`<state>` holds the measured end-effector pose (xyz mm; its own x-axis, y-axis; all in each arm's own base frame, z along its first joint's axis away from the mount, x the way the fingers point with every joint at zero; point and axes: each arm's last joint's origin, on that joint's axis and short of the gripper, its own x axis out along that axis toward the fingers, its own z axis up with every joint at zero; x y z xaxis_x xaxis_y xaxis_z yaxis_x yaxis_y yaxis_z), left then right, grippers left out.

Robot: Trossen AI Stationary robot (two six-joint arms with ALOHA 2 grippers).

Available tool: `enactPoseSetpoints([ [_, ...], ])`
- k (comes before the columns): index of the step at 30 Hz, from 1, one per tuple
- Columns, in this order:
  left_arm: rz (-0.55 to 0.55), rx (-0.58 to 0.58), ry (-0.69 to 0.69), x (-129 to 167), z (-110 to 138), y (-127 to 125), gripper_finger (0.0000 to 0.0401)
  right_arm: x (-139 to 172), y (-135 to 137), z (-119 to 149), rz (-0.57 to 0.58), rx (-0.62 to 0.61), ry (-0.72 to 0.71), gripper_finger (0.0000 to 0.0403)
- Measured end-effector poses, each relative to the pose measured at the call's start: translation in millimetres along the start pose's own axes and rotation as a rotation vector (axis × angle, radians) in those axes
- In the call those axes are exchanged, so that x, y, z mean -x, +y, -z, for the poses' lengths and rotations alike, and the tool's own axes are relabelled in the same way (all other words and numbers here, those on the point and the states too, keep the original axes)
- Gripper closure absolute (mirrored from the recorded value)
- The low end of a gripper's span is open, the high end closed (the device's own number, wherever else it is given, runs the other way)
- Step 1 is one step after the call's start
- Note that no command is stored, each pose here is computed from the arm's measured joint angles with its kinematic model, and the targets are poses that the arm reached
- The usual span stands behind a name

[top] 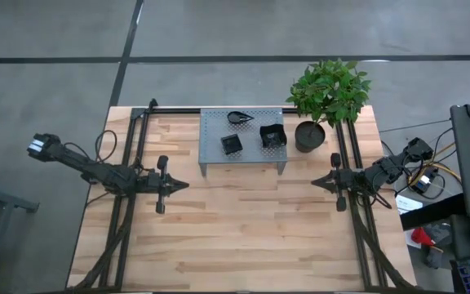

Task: Pick & Place Mini shaped plates
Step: Return to Home Position

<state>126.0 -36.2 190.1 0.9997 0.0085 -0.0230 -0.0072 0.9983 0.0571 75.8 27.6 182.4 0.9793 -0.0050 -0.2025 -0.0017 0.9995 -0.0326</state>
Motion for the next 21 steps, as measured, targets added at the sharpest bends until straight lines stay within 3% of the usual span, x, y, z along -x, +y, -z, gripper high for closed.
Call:
enactPoseSetpoints([
  [14,0.000,0.000,0.000,0,0,0,0.0398,0,-1,4,0.008,0.017,0.040,0.0394],
  [17,0.000,0.000,0.001,0,0,0,0.0398,4,-4,-3,0.063,-0.038,-0.004,0.0394],
  [21,0.000,-0.001,0.002,0,0,0,0.0398,8,-4,-18,0.026,0.043,-0.077,0.0394],
])
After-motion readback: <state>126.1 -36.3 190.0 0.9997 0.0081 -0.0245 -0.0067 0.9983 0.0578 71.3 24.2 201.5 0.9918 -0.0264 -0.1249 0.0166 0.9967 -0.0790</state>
